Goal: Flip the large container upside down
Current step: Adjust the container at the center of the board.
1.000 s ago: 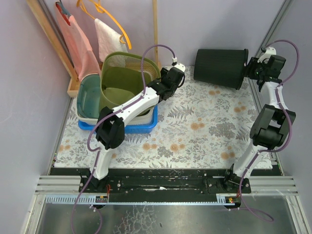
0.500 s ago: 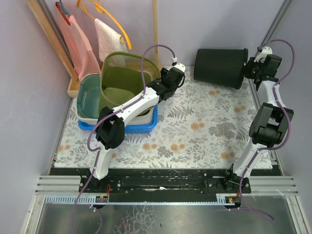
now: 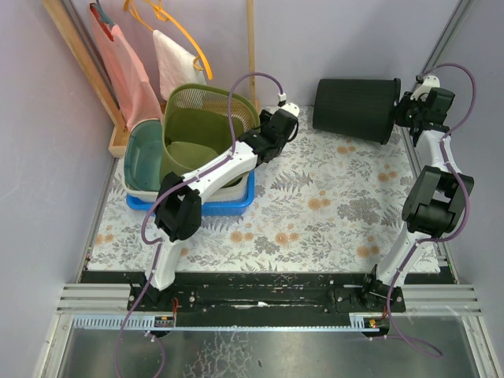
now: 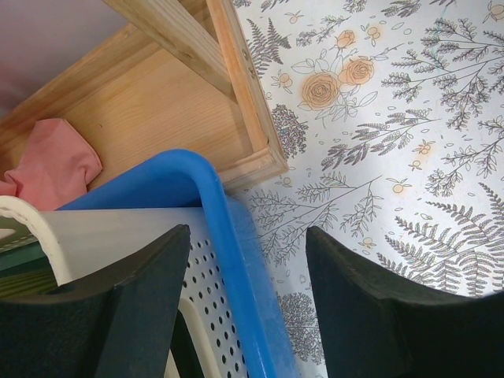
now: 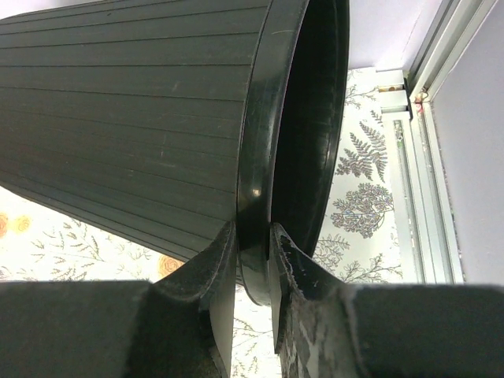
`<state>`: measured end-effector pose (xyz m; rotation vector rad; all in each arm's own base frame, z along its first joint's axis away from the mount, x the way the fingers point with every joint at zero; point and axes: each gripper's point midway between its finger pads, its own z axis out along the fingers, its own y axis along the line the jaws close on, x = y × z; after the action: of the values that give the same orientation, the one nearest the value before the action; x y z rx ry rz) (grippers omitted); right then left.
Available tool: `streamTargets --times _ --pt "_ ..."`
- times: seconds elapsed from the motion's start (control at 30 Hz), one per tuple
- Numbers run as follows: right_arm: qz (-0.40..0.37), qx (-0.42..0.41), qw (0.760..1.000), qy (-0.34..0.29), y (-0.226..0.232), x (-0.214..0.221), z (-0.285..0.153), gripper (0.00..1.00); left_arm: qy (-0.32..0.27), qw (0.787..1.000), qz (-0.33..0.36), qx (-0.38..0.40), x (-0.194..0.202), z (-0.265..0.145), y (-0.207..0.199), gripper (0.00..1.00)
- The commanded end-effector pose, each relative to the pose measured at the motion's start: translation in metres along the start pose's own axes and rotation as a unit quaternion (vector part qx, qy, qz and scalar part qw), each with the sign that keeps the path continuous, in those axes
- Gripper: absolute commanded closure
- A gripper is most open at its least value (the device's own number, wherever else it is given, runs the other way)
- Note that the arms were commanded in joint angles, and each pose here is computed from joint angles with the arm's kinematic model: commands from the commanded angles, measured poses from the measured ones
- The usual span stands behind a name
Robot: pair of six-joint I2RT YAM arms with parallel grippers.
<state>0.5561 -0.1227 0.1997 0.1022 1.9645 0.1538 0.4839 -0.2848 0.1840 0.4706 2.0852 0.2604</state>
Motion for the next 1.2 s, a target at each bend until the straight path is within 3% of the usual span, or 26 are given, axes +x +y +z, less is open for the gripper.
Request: streamTargets --times 0.0,0.27,0.43,0.63,0.8,1.0,1.1,1.17 --pt "0.020 -0.044 0.999 -0.017 0.023 -0.015 0.001 1.00 0.012 1.000 -0.006 -0.019 0.010 0.005 0.016 0.40" --pt "0.124 -0.223 0.967 0.017 0.098 -0.002 -0.039 1.00 0.005 0.999 -0.012 -0.039 0.009 -0.001 0.033 0.41" --pt "0.164 -0.263 0.950 0.017 0.107 -0.001 -0.061 1.00 -0.001 0.999 -0.021 -0.048 0.005 -0.007 0.045 0.40" --pt "0.269 -0.336 0.902 0.024 0.112 0.008 -0.082 1.00 -0.012 0.998 -0.035 -0.053 -0.003 -0.014 0.058 0.41" --pt "0.334 -0.415 0.846 0.005 0.121 -0.003 -0.104 1.00 -0.017 0.997 -0.039 -0.057 -0.007 -0.018 0.065 0.40" --pt "0.344 -0.490 0.801 -0.001 0.132 -0.016 -0.126 1.00 -0.022 0.996 -0.045 -0.069 -0.011 -0.023 0.072 0.40" --pt "0.329 -0.498 0.802 0.013 0.136 -0.015 -0.136 1.00 -0.019 0.997 -0.044 -0.068 -0.010 -0.021 0.071 0.40" --pt "0.313 -0.501 0.807 0.021 0.140 -0.011 -0.145 1.00 -0.012 0.998 -0.047 -0.028 -0.011 -0.022 0.058 0.40"
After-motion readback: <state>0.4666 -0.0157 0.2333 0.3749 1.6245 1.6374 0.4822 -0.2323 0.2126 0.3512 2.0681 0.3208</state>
